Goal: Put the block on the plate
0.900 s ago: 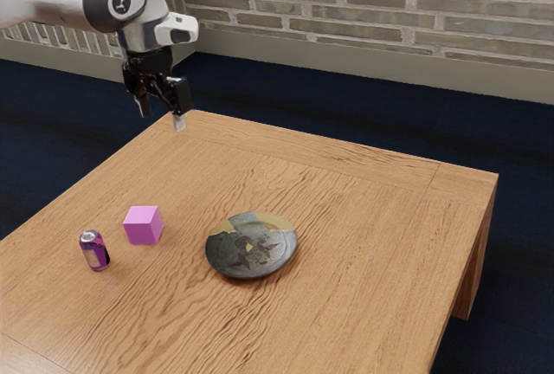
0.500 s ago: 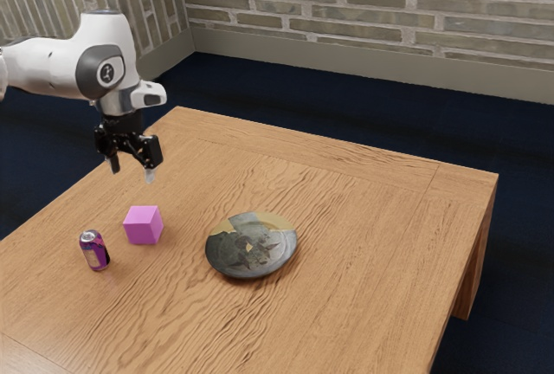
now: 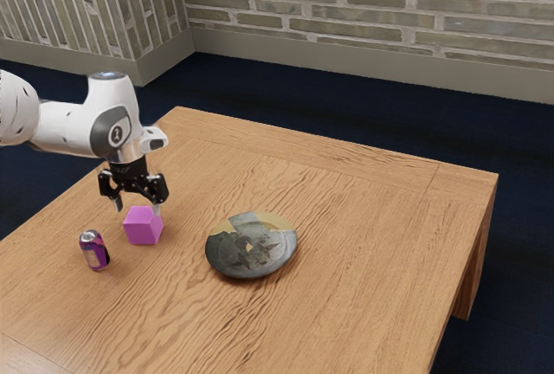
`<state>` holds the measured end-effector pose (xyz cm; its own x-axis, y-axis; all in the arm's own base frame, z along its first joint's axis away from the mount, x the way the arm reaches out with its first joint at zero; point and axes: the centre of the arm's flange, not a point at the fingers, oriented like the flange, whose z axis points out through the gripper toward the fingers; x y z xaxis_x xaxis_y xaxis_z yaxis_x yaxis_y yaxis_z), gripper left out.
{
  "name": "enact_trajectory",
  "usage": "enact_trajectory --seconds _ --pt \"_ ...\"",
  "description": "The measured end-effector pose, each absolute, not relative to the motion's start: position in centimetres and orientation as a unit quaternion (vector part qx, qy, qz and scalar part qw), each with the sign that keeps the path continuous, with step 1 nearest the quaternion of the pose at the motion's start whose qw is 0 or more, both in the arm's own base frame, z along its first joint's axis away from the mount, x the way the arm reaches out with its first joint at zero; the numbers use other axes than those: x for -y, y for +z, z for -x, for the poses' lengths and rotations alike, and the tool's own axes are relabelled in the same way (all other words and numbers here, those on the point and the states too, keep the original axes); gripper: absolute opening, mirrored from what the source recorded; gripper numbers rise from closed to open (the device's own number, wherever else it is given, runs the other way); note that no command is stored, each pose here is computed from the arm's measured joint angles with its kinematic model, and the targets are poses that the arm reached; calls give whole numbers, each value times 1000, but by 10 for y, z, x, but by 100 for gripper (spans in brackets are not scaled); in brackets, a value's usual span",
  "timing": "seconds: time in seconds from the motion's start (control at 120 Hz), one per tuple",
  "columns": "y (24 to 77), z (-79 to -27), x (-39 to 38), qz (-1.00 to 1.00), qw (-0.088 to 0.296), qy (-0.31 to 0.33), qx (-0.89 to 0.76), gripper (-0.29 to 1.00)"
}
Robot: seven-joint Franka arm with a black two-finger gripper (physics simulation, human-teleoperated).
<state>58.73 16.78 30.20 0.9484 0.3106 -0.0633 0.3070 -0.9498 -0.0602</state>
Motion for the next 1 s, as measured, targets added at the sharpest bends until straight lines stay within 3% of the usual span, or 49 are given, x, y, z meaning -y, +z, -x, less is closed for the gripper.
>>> enact_trajectory --seconds 0.3,0.65,0.85,1.0 --pt "268 -589 -168 979 25 44 196 70" --pt "266 -589 -170 973 24 42 227 48" --pt "303 -588 -155 973 23 16 227 43" --pt "350 -590 -76 985 20 -16 171 42"
